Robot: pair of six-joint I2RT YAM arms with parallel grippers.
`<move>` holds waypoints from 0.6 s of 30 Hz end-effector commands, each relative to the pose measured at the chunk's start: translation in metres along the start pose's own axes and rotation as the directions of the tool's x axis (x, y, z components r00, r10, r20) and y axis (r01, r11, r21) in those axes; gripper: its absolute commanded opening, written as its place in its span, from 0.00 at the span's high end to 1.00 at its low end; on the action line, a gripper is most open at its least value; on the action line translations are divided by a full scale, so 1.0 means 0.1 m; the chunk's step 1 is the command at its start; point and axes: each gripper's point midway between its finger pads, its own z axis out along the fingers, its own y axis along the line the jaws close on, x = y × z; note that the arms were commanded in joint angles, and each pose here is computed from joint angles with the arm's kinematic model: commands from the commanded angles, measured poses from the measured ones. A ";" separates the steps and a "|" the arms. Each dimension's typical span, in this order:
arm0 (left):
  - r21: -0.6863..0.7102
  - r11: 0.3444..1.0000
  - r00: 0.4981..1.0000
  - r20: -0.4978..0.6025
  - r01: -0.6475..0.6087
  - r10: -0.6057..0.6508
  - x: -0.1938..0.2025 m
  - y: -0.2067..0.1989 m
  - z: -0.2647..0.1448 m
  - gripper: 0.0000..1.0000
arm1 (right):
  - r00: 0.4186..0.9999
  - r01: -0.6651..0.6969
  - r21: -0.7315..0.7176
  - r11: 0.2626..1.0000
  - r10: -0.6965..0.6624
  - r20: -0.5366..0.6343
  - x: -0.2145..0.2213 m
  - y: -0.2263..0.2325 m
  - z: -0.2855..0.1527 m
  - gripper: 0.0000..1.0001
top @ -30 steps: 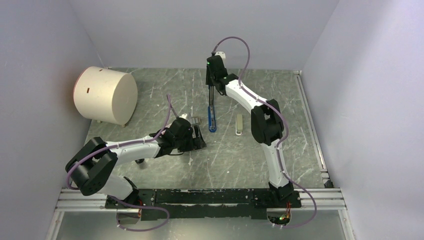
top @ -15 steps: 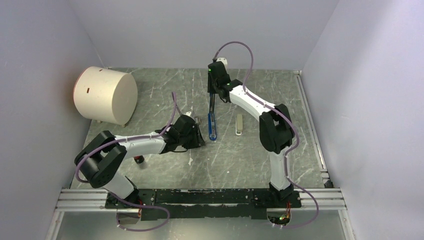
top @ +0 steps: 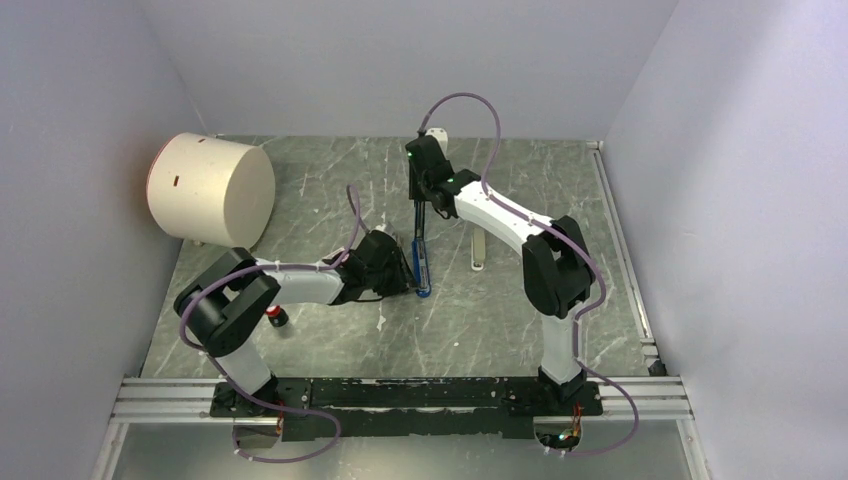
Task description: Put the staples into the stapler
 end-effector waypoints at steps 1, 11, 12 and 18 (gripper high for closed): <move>0.058 0.998 1.000 0.003 0.020 -0.020 -0.05 -0.12 0.09 0.59 | 1.000 -0.001 0.018 1.000 0.001 0.001 0.02 0.07 -0.19 0.74; -0.005 1.000 0.999 -0.045 0.001 -0.001 0.14 0.14 0.15 0.83 | 1.000 0.024 0.014 1.000 -0.024 -0.017 0.09 0.14 -0.23 0.74; -0.016 1.000 0.999 -0.054 -0.002 0.001 0.17 0.17 0.15 0.84 | 1.000 0.024 0.011 1.000 -0.024 -0.017 0.08 0.15 -0.24 0.74; -0.065 0.998 0.995 -0.104 -0.014 0.008 0.33 0.38 0.21 0.85 | 0.998 0.051 -0.028 0.998 -0.053 -0.044 0.20 0.23 -0.34 0.74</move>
